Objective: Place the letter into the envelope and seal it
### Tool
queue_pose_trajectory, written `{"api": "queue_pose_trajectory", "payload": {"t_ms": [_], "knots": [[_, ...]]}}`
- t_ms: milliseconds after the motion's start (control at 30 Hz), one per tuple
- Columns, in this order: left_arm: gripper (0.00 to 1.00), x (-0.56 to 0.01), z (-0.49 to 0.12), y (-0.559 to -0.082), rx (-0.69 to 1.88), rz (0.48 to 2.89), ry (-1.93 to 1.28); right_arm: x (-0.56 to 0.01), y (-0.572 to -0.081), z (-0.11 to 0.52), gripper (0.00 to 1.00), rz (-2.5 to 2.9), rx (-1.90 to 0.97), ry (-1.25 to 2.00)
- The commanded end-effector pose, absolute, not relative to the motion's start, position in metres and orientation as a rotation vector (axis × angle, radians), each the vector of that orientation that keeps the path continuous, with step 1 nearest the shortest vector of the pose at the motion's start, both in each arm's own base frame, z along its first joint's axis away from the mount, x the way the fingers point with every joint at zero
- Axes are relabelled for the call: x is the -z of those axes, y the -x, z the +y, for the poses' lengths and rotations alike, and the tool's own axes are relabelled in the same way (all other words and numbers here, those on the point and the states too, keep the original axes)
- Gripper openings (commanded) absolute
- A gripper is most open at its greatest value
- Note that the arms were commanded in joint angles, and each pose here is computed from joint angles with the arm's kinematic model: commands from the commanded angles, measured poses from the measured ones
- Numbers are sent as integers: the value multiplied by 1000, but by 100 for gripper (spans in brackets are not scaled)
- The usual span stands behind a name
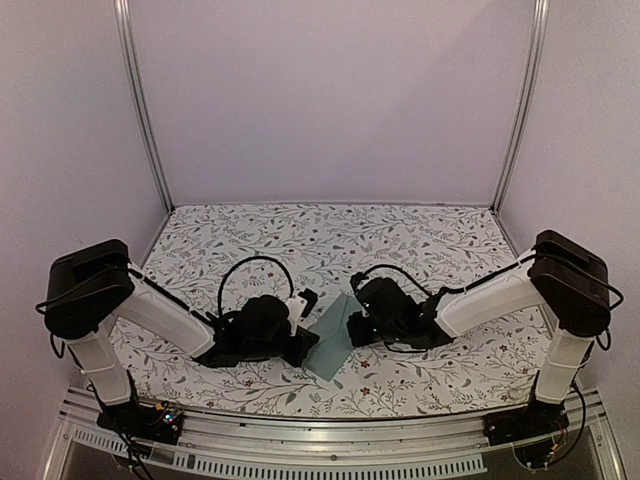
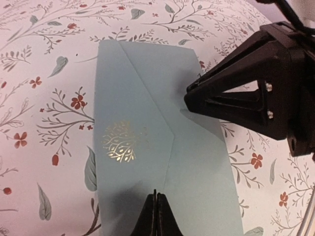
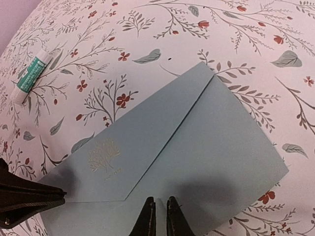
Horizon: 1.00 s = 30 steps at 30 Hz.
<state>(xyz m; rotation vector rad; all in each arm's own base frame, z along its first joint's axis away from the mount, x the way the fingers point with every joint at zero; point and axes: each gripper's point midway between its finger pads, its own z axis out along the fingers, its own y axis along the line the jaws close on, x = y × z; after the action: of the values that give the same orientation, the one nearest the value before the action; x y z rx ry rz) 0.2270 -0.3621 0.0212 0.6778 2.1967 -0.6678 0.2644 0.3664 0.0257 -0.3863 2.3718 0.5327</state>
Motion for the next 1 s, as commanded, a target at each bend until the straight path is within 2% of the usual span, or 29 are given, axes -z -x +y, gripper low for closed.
{"api": "queue_pose_trajectory", "payload": {"t_ms": [0, 100, 200, 333, 500, 700, 733, 967], "knots": [[0, -44, -350, -234, 635, 2142, -655, -50, -269, 355, 12, 2325, -503, 373], [0, -59, -342, -236, 617, 2104, -636, -64, -268, 352, 19, 2301, -521, 369], [1, -69, -334, -238, 583, 2083, -616, -75, -267, 348, 35, 2278, -527, 363], [3, -81, -320, -240, 541, 2062, -585, -92, -268, 338, 44, 2244, -505, 348], [13, -96, -296, -241, 470, 2040, -531, -107, -269, 322, 60, 2218, -457, 328], [26, -120, -260, -241, 431, 1988, -439, -126, -271, 298, 95, 2166, -430, 281], [29, -120, -253, -241, 422, 1988, -425, -132, -271, 294, 98, 2151, -434, 269], [46, -130, -224, -242, 423, 1965, -314, -148, -277, 260, 99, 2101, -387, 215]]}}
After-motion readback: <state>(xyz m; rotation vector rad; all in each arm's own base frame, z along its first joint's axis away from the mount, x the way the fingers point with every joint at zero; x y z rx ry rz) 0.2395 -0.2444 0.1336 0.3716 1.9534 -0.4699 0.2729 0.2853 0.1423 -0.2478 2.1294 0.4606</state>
